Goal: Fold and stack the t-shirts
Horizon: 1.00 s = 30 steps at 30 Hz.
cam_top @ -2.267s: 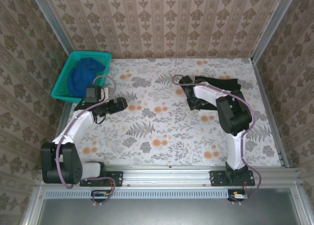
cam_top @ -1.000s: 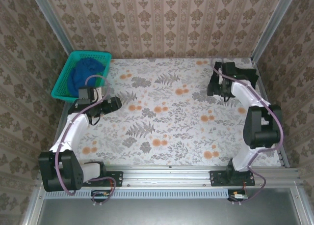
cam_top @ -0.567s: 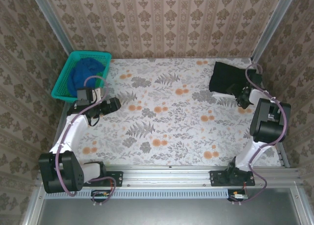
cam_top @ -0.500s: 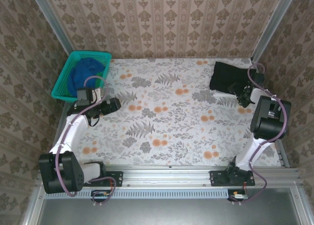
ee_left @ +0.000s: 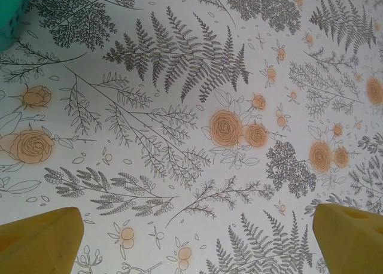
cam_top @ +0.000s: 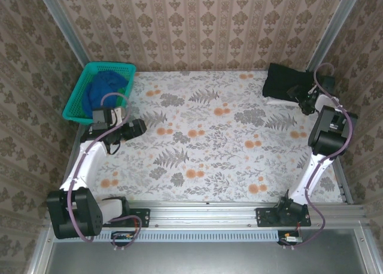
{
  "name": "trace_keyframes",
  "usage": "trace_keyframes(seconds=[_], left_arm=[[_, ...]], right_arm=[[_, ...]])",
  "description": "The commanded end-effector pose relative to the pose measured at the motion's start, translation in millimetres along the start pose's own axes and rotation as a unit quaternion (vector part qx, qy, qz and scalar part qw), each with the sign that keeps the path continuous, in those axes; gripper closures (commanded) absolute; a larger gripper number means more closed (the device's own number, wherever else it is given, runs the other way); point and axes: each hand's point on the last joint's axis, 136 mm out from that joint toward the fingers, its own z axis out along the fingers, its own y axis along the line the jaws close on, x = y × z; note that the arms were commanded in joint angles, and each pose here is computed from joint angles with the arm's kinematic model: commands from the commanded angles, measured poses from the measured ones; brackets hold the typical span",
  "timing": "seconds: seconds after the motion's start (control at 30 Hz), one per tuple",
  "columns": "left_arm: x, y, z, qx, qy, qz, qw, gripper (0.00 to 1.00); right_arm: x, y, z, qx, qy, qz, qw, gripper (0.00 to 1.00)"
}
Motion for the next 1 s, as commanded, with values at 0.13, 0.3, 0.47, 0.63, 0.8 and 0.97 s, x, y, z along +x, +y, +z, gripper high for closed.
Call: trace_keyframes(seconds=[0.13,0.3,0.47,0.63,0.8,0.97], left_arm=[[7,5,-4,-0.008,0.006,0.005,1.0,0.0],[9,6,-6,-0.011,0.004,0.005,1.0,0.0],[12,8,-6,-0.012,0.003,0.004,1.0,0.0],[11,8,-7,-0.013,-0.002,0.002,1.0,0.0],[-3,27,-7,-0.057,-0.041,-0.01,0.997,0.0],[-22,55,-25,-0.141,-0.121,-0.001,0.983,0.0]], right_arm=[[-2,-37,-10,0.046,0.004,0.008,0.999,0.15],[-11,-48,-6,0.068,0.008,-0.002,0.998,0.25],[-19,-60,-13,0.085,0.001,0.002,0.996,0.29],[-19,-62,-39,0.118,-0.014,-0.003,0.993,0.27],[11,-39,-72,0.119,-0.034,-0.046,0.991,0.21],[75,12,-110,0.082,-0.069,-0.141,0.984,0.01]])
